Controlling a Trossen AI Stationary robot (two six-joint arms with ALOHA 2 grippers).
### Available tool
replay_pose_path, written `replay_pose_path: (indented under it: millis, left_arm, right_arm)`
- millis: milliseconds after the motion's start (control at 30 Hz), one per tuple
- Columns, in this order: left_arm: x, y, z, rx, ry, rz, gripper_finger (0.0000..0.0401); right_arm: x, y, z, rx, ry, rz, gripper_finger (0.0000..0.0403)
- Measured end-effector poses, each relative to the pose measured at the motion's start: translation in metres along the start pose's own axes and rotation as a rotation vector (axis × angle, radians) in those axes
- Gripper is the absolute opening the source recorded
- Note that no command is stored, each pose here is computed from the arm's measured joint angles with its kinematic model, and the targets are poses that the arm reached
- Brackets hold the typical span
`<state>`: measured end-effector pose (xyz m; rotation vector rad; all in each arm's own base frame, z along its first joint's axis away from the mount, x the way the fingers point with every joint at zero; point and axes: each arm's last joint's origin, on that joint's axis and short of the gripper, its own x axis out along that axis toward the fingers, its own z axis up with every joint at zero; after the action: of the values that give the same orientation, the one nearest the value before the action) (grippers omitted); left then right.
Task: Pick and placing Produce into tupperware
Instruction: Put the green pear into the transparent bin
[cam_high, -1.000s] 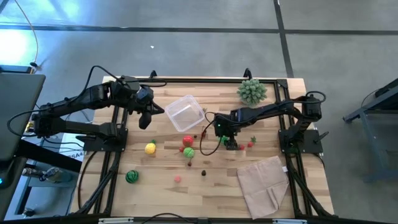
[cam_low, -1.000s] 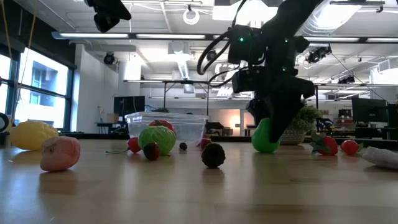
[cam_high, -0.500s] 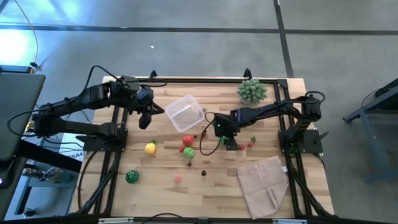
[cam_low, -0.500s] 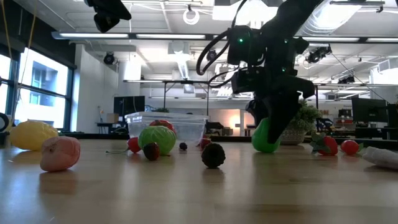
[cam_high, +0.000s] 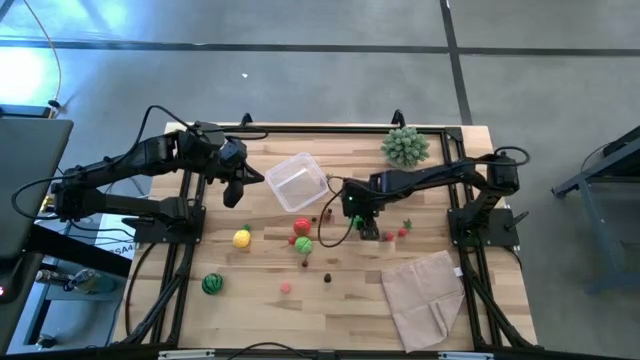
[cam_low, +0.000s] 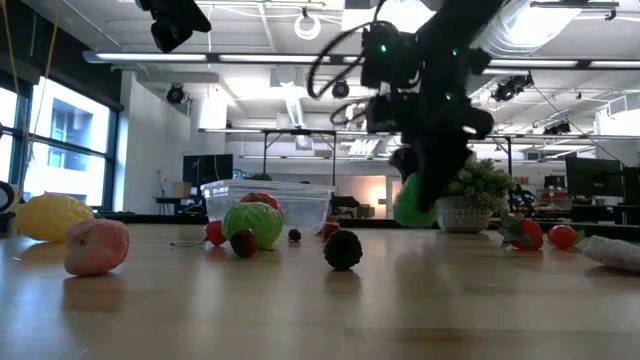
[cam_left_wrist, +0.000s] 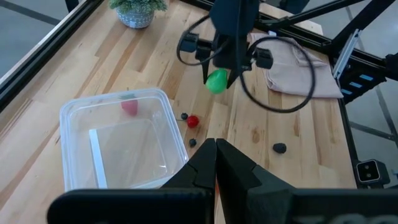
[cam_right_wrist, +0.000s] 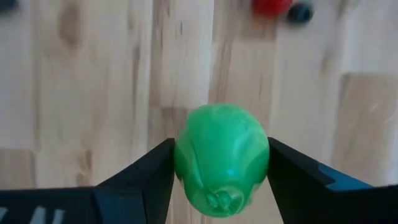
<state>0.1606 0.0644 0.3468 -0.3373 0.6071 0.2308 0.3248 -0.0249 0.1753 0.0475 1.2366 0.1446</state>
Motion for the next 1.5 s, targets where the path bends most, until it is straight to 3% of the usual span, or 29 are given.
replay_pose_path:
  millis: [267,467,567,900,1167,1500]
  left_arm:
    - [0.000,0.000,0.000,0.000,0.000,0.000,0.0001]
    - [0.000,0.000,0.000,0.000,0.000,0.000,0.0001]
    - [0.000,0.000,0.000,0.000,0.000,0.000,0.0001]
    - [0.000,0.000,0.000,0.000,0.000,0.000,0.0001]
    - [0.000,0.000,0.000,0.000,0.000,0.000,0.0001]
    - [0.000,0.000,0.000,0.000,0.000,0.000,0.0001]
  right_arm:
    - [-0.072,-0.002,0.060,-0.031,-0.268,-0.073,0.0207]
    - [-0.144,-0.023,0.101,-0.005,-0.545,-0.205,0.0206]
    - [-0.155,-0.040,0.111,0.030,-0.581,-0.248,0.0206]
    - [-0.077,-0.096,0.126,0.148,-0.430,-0.140,0.0206]
    - [-0.022,-0.100,0.128,0.138,-0.321,-0.097,0.0206]
    - [0.020,-0.104,0.125,0.091,-0.226,-0.105,0.0206]
